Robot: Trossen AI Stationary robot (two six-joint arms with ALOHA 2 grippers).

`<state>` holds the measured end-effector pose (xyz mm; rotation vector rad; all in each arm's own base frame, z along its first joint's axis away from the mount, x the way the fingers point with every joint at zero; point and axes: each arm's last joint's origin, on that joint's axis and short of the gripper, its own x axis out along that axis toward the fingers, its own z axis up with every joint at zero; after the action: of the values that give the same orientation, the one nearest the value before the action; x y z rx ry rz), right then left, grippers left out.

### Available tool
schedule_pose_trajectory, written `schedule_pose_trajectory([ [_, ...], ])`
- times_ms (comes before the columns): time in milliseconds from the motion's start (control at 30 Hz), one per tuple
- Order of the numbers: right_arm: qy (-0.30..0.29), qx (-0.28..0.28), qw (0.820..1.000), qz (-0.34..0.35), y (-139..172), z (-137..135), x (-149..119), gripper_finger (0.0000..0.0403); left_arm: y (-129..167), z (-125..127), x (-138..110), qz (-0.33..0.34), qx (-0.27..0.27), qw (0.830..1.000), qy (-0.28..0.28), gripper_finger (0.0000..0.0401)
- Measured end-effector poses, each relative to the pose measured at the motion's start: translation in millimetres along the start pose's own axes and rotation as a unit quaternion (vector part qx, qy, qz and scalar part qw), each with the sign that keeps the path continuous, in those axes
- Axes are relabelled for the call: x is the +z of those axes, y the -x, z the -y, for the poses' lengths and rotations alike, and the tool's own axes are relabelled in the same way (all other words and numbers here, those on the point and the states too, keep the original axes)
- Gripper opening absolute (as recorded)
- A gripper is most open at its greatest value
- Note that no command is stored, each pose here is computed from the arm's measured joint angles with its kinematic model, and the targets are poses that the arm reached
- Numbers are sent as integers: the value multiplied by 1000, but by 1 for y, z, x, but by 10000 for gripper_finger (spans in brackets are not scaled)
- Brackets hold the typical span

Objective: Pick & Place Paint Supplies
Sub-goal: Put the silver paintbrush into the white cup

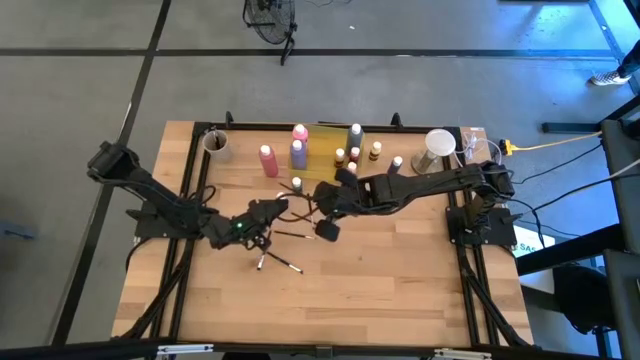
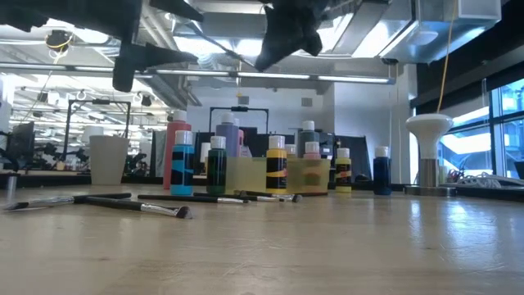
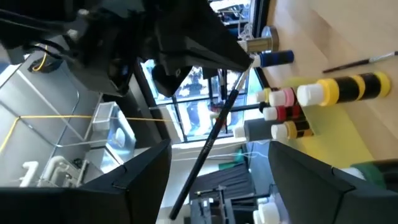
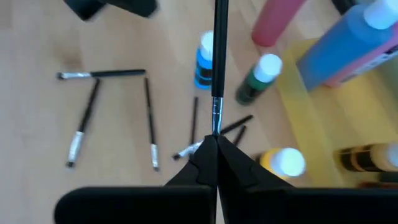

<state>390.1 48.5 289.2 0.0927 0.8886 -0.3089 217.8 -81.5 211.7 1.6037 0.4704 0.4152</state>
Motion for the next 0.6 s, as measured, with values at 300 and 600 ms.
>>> schedule_pose_trajectory([
  [300,-18,39,999,16,5,-5,7,0,-7,-7,-3,39,29,998,-48,257],
  [600,-19,52,998,17,5,-6,8,0,-16,-9,-9,43,41,996,-70,239],
])
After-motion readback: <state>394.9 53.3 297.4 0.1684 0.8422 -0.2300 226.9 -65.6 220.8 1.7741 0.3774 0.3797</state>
